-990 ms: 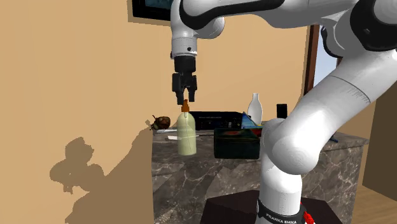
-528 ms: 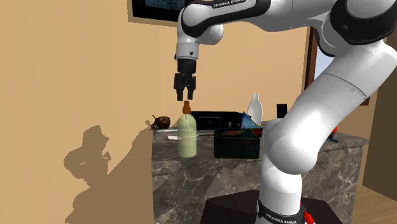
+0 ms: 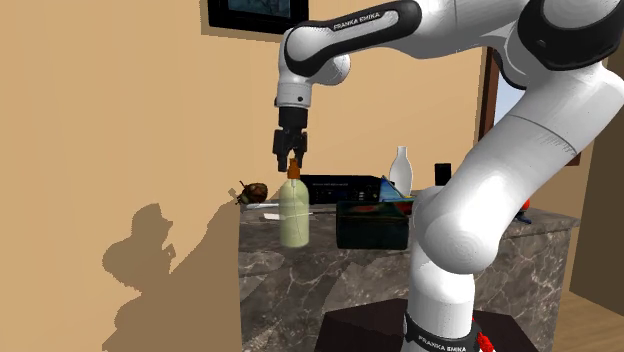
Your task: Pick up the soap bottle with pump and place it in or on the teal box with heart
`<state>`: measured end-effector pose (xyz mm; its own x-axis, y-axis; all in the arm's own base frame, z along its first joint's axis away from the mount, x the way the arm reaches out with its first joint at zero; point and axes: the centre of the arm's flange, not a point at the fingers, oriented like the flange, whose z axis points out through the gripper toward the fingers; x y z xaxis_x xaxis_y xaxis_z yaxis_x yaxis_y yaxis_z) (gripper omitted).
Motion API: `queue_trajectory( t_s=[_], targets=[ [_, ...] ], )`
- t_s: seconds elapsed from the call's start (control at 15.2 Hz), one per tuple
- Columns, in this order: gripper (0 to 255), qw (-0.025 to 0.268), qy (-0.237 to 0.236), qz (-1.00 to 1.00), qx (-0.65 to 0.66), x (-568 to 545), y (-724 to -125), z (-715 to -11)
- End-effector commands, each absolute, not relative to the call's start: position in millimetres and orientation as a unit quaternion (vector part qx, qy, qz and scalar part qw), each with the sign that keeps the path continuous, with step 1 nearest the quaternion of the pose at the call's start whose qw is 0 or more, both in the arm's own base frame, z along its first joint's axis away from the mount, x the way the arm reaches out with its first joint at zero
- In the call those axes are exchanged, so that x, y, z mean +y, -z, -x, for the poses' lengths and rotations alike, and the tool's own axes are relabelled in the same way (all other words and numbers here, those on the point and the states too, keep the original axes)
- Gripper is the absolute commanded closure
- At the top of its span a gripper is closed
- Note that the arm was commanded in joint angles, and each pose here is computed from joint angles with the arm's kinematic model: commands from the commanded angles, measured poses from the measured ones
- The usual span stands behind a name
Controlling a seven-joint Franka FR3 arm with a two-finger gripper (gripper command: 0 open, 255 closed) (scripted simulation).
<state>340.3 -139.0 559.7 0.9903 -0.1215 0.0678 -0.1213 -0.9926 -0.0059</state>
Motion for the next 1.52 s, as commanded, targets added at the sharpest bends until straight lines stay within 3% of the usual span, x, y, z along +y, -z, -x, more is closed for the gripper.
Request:
queue_trajectory(
  t_s=[0.0,0.33,0.4,0.99,1.45],
  targets=[
    [0,0.001,0.034,0.998,0.061,-139,-557,-341],
    [0,0.001,0.034,0.998,0.061,-139,-557,-341],
    [255,0.001,0.034,0.998,0.061,-139,-557,-341],
    [255,0.001,0.034,0.998,0.061,-139,-557,-341],
    [255,0.001,0.034,0.998,0.061,-139,-594,-341]
  ],
)
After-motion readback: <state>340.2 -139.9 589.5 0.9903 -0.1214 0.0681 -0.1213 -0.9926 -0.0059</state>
